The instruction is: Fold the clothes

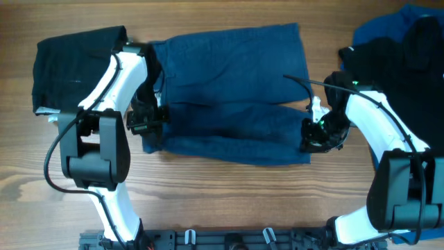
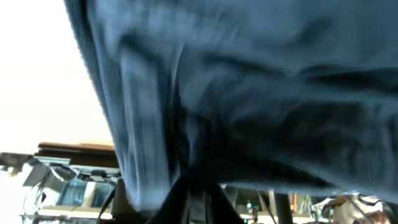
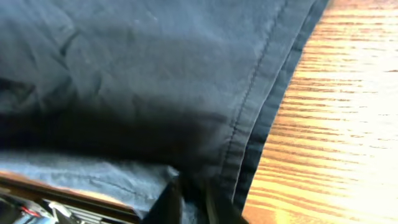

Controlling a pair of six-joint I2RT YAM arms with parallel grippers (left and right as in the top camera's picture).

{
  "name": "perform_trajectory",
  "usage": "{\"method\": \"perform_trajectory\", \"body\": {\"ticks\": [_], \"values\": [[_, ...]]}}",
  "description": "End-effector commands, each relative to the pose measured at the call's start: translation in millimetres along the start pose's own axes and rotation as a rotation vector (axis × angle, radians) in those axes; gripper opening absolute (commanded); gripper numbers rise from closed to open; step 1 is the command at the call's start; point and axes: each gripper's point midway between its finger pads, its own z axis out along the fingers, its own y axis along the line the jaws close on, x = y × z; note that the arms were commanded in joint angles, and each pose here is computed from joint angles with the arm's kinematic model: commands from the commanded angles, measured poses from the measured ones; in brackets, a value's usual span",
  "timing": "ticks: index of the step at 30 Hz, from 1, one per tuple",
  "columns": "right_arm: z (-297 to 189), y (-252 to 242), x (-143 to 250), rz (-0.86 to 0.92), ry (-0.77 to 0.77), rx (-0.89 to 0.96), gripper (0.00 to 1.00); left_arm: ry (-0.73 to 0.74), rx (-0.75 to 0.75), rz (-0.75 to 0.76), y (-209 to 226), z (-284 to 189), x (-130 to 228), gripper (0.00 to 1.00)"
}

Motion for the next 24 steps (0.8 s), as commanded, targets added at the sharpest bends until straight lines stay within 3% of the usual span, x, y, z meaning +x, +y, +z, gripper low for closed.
{"method": "perform_trajectory", "body": {"ticks": [1,6,9,11,14,16,17,18,20,22,24], "values": [[-1,-2,-2,0.013,-0.010,0.012,0.32,0.033,0.011,-0.023,1,2,15,0.75],[-35,10,-23,-0.015,-0.085,0.004,0.39,0.022,0.031,-0.015,-1,-8,20,0.89],[-65,24,-39,-0.075,-0.157,-0.018,0.44,-0.064,0.055,-0.001,-5,-30,16,0.88],[-82,36,-52,-0.112,-0.220,-0.049,0.57,-0.166,0.084,0.013,-11,-50,5,0.86],[-88,39,-67,-0.132,-0.282,-0.053,0.57,-0.315,0.123,0.045,-21,-68,-23,0.77],[-92,41,-80,-0.150,-0.335,-0.057,0.45,-0.393,0.137,0.059,-26,-74,-43,0.63],[-94,43,-87,-0.161,-0.367,-0.058,0.29,-0.444,0.152,0.065,-30,-78,-56,0.57],[-98,45,-97,-0.175,-0.409,-0.062,0.20,-0.485,0.163,0.069,-33,-82,-68,0.49],[-106,49,-112,-0.199,-0.480,-0.066,0.16,-0.558,0.192,0.061,-39,-88,-93,0.39],[-111,52,-127,-0.228,-0.542,-0.068,0.05,-0.598,0.203,0.065,-44,-88,-112,0.25],[-110,53,-143,-0.275,-0.588,-0.061,0.05,-0.593,0.201,0.065,-46,-81,-124,0.13]]}}
